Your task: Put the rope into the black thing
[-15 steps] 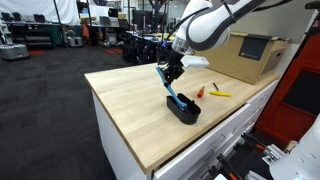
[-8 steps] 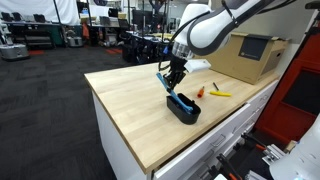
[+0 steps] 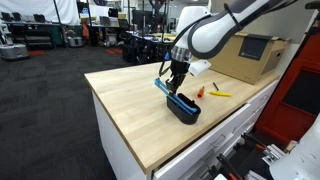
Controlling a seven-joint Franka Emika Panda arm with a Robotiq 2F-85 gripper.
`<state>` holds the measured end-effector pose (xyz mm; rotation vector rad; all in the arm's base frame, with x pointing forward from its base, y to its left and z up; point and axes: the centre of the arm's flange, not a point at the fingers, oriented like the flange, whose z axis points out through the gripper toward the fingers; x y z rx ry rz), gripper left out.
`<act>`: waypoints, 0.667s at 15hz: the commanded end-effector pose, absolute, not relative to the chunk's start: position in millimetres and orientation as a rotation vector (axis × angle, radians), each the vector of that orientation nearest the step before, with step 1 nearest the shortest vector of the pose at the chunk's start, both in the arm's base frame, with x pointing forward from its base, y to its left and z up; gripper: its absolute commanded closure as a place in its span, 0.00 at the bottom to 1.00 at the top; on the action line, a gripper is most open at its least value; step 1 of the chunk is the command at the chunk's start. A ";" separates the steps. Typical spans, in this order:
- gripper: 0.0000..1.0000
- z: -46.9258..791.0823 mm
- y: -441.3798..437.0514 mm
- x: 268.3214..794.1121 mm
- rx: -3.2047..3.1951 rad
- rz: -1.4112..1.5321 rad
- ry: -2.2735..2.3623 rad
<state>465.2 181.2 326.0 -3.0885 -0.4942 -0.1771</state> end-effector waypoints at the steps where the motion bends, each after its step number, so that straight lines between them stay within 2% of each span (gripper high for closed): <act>1: 0.51 326.4 179.3 461.4 -3.086 -0.168 -0.560; 8: 0.02 339.8 178.7 465.0 -3.088 -0.185 -0.549; 10: 0.00 349.0 178.4 466.6 -3.082 -0.146 -0.523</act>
